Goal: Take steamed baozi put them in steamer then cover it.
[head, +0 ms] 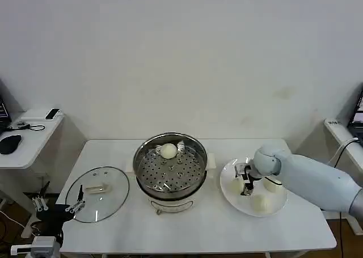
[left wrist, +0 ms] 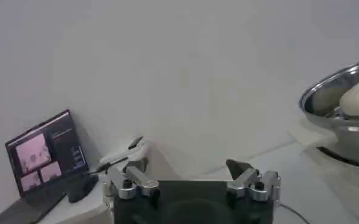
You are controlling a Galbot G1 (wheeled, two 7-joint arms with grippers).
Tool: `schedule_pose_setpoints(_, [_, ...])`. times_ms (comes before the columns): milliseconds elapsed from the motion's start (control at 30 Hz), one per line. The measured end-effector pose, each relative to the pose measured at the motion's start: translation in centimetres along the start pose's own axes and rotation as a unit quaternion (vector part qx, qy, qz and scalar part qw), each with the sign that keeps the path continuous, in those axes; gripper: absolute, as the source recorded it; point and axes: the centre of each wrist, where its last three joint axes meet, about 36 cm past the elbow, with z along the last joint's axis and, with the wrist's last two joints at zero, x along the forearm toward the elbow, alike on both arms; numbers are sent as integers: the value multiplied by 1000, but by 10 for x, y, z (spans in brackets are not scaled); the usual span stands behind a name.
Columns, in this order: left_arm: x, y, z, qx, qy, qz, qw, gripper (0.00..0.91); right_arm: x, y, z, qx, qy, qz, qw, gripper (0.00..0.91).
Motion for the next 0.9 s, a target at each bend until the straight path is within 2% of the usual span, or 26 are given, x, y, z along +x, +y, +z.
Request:
schedule_pose_setpoints(233, [1, 1, 0, 0, 0, -2, 1000, 907, 2, -4, -1, -1, 3, -1, 1000, 595])
schedule_pose_setpoints(500, [2, 1, -2, 1, -1, -3, 1000, 907, 11, -8, 3, -3, 5, -1, 1000, 584])
schedule_pose_setpoints(767, [2, 0, -4, 2, -4, -1, 1000, 907, 56, -26, 12, -13, -2, 32, 999, 595])
schedule_pose_setpoints(900, [0, -1, -5, 3, -8, 1, 1000, 907, 87, -38, 9, -15, -14, 57, 998, 605])
